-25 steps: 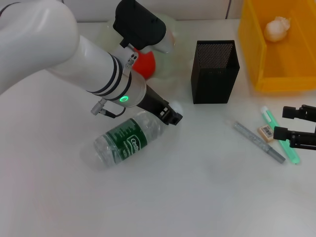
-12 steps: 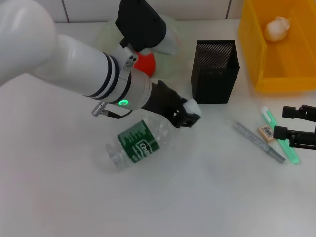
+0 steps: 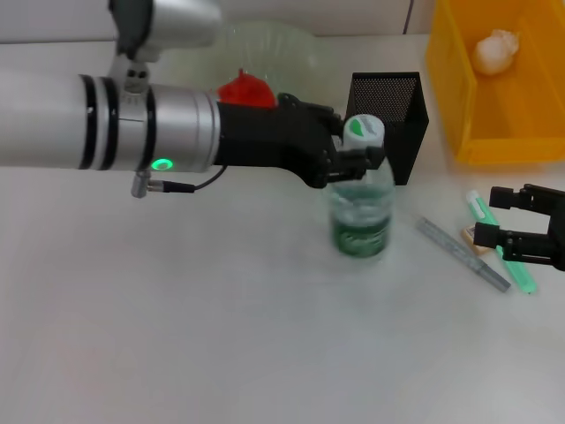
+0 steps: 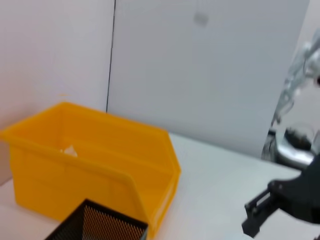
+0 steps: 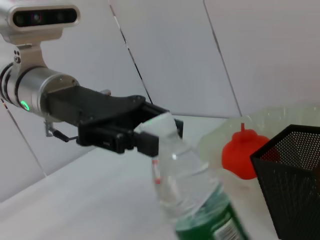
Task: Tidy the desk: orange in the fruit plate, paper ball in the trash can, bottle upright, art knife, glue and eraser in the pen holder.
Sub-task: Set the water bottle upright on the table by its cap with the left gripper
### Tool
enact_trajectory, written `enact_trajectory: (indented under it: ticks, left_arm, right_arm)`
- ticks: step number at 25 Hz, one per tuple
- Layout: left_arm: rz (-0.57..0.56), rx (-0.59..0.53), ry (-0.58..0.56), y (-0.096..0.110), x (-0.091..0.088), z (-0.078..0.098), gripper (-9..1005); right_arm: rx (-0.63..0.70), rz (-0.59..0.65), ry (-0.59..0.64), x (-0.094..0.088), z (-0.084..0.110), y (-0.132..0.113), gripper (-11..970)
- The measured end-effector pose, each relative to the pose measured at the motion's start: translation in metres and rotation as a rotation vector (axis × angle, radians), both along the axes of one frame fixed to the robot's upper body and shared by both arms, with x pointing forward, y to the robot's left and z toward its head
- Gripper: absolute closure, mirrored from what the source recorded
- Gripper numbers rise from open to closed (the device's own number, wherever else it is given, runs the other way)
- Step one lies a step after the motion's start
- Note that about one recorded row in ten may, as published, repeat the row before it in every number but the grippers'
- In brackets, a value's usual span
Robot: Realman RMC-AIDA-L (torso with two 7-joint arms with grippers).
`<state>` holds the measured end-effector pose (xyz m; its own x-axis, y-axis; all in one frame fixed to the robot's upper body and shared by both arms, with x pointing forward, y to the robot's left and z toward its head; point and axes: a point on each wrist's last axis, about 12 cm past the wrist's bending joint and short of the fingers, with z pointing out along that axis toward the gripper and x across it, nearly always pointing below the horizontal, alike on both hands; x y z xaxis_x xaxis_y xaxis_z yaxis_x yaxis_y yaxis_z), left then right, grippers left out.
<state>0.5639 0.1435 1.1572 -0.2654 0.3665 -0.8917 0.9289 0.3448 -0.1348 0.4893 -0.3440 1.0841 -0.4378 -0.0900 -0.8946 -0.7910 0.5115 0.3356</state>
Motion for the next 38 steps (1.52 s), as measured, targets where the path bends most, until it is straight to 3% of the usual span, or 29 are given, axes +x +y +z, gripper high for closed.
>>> enact_trajectory:
  ticks: [8,14,23,30,38]
  left_arm:
    - [0.01,-0.172,-0.004,0.023,-0.001,-0.015,562]
    - [0.024,-0.226,-0.054,0.037,-0.001,-0.023,562]
    - [0.087,-0.401,-0.175,0.09,-0.019,-0.043,563]
    - [0.166,-0.41,-0.22,0.107,-0.026,-0.061,563]
    - [0.239,-0.427,-0.299,0.11,-0.035,-0.081,563]
  right_arm:
    - [0.015,0.003,0.004,-0.001,-0.001,0.003,158]
    - [0.035,0.003,0.008,0.0,-0.003,0.006,158]
    - [0.116,-0.04,-0.043,0.0,-0.001,0.01,159]
    - [0.153,-0.023,-0.052,0.006,0.0,0.02,159]
    - [0.173,-0.014,-0.07,0.009,-0.002,0.028,159]
